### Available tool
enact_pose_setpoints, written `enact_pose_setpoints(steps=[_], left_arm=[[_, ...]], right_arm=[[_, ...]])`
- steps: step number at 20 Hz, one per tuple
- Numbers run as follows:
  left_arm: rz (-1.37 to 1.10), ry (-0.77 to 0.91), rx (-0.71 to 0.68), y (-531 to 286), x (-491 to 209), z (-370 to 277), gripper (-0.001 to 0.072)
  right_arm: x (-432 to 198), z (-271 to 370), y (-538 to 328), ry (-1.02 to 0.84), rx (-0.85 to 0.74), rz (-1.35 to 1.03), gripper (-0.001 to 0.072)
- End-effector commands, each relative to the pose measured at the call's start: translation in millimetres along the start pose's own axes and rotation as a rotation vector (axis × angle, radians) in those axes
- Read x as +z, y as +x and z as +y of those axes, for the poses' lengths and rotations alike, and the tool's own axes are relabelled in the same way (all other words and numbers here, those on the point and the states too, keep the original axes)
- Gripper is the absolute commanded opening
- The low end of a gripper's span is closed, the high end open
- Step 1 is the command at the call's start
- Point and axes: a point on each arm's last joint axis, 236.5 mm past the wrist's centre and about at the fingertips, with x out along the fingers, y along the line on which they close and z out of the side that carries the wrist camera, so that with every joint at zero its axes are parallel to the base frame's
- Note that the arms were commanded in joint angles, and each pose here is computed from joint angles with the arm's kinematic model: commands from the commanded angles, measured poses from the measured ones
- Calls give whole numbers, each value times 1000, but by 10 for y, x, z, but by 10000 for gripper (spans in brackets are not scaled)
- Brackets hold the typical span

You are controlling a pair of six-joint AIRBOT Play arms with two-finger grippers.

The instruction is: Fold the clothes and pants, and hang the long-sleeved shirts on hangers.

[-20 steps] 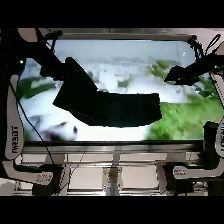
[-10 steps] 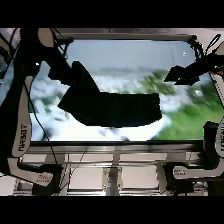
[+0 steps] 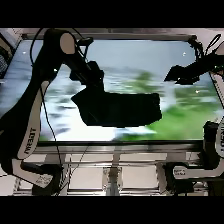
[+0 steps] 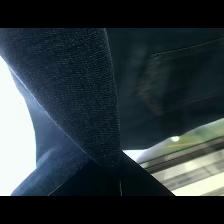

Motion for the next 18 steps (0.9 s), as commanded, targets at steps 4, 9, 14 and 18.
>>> enact_pose_setpoints(steps=[4, 9, 14, 18], left_arm=[[-23, 51, -126, 322, 49, -664, 37], [-39, 74, -233, 613, 93, -1130, 38], [-36, 60, -333, 798, 105, -1458, 45], [65, 71, -456, 979, -97, -1769, 429]], right_arm=[[7, 4, 2, -1, 0, -3, 676], [8, 1, 2, -1, -1, -3, 676], [7, -7, 2, -1, -5, -3, 677], [7, -7, 2, -1, -5, -3, 677]])
